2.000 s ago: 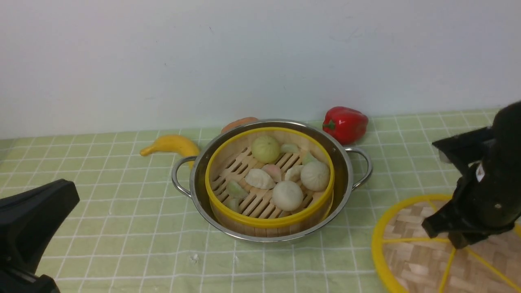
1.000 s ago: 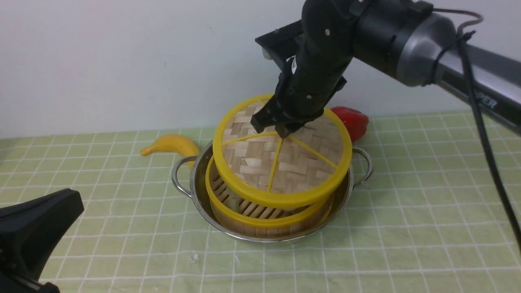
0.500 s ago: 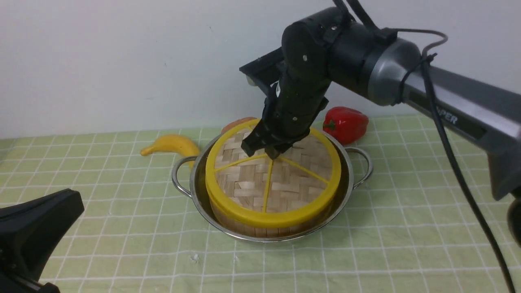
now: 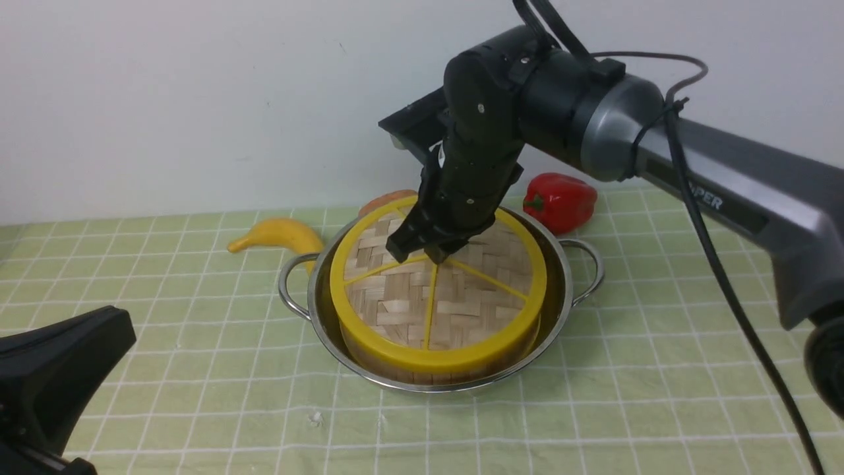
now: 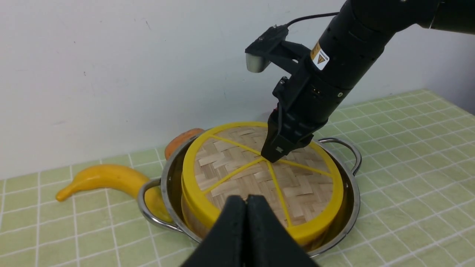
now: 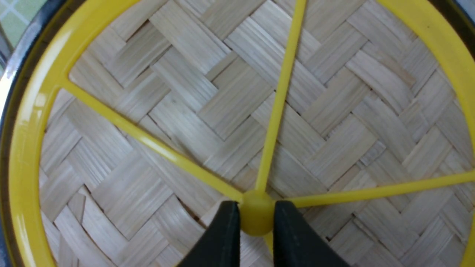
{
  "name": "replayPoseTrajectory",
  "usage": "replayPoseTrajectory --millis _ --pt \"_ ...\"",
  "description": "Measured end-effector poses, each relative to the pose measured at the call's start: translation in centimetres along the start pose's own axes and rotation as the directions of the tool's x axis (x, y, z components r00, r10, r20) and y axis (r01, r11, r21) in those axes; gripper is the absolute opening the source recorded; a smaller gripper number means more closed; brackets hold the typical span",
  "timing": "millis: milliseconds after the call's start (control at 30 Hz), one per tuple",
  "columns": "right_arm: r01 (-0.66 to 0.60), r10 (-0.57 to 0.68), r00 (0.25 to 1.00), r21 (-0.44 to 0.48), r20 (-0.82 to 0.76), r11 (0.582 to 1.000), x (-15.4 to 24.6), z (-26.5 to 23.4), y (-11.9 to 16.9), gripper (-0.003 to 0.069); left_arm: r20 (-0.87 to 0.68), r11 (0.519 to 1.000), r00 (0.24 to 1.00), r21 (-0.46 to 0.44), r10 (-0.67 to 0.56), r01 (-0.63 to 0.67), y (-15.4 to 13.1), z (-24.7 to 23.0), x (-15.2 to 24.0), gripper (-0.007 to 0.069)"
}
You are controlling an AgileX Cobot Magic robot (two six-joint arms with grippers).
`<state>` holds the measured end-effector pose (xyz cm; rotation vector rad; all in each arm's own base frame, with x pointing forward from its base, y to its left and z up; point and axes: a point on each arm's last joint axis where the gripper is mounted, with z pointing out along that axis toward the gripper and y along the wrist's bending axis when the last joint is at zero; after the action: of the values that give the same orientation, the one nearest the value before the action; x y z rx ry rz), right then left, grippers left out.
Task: Place the steamer in the pot on the green tablecloth, and put the lid on the steamer.
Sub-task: 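Place the bamboo steamer lid onto the steamer basket in the pot with the right gripper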
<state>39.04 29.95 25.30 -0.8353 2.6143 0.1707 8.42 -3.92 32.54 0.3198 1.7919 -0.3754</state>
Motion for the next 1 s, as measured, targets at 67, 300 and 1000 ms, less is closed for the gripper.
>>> replayPoseTrajectory --millis 67,300,1000 --pt "0.000 0.000 1.000 0.000 0.005 1.000 -0.2 -0.2 0.0 0.0126 0.000 1.000 1.000 0.000 0.000 0.000 0.0 0.0 0.0 -0.0022" --pt "0.001 -0.001 0.998 0.003 0.069 1.000 -1.3 -1.6 0.0 0.0126 0.000 1.000 1.000 0.000 0.000 0.000 0.0 0.0 0.0 -0.0022" --pt "-0.004 0.005 0.999 -0.002 0.043 1.000 -1.2 0.8 0.1 0.0126 -0.018 1.000 1.000 0.002 0.002 -0.002 0.0 0.0 0.2 -0.0022"
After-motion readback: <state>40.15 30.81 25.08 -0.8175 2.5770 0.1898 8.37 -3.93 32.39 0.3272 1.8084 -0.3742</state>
